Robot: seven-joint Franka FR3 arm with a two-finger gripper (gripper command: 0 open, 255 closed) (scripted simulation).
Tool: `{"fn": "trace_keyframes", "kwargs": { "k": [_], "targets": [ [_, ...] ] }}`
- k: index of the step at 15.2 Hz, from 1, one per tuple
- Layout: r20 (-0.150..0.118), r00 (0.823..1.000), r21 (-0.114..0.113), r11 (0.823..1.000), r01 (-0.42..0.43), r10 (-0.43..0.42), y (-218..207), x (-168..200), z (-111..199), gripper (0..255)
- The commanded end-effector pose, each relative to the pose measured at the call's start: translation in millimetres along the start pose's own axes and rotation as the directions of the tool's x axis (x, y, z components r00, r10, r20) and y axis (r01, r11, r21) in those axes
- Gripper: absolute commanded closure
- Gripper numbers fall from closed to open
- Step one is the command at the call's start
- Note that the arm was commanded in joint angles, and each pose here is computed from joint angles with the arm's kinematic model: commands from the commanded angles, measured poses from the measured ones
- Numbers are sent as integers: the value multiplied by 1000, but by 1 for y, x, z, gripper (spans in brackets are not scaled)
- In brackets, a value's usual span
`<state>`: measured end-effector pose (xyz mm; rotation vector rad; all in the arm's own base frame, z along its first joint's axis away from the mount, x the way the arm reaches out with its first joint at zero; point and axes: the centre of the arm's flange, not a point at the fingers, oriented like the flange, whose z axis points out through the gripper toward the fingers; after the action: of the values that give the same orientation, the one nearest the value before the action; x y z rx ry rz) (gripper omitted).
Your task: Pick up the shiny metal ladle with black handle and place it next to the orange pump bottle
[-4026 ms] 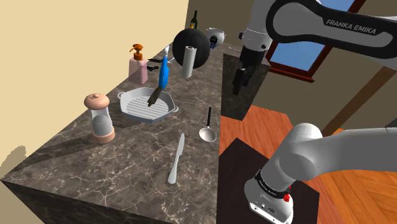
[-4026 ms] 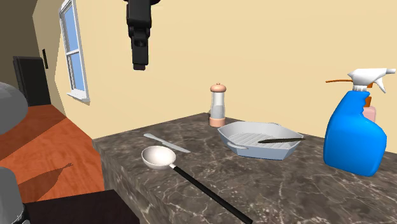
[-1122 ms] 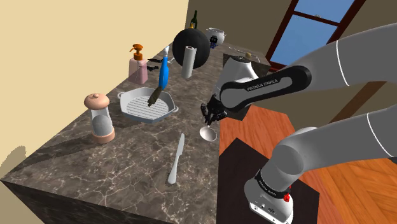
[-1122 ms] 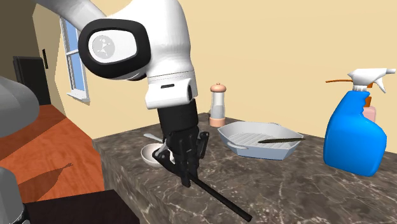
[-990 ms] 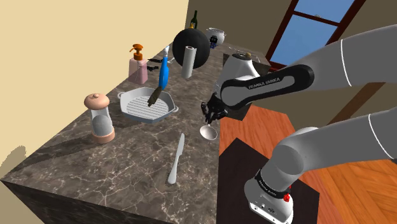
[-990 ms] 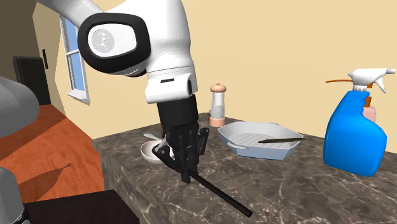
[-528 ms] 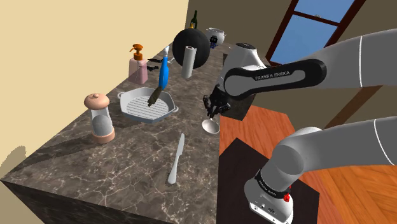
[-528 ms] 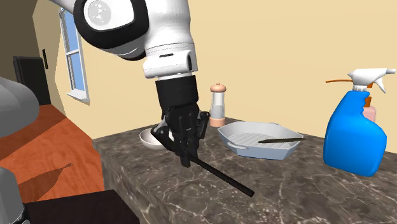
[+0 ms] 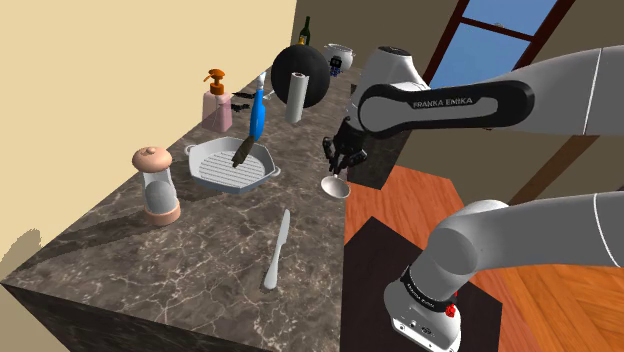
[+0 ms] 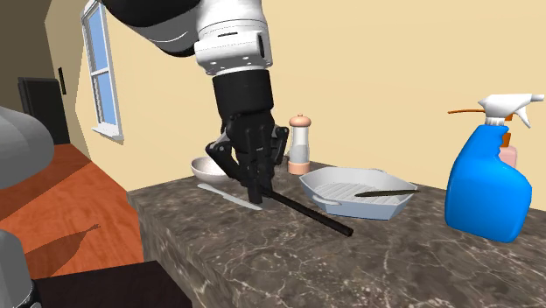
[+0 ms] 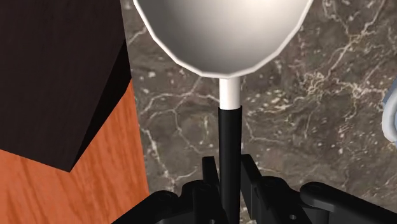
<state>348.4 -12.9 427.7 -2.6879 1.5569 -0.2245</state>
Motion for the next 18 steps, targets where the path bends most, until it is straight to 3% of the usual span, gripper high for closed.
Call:
{"fn": "trace_keyframes", "kwargs": {
  "k": [1, 18],
  "targets": [
    [0, 1000, 0, 1000, 0, 0, -1, 0, -11, 255],
    [0, 1000, 0, 1000, 0, 0, -10, 10, -100, 255]
  ]
}}
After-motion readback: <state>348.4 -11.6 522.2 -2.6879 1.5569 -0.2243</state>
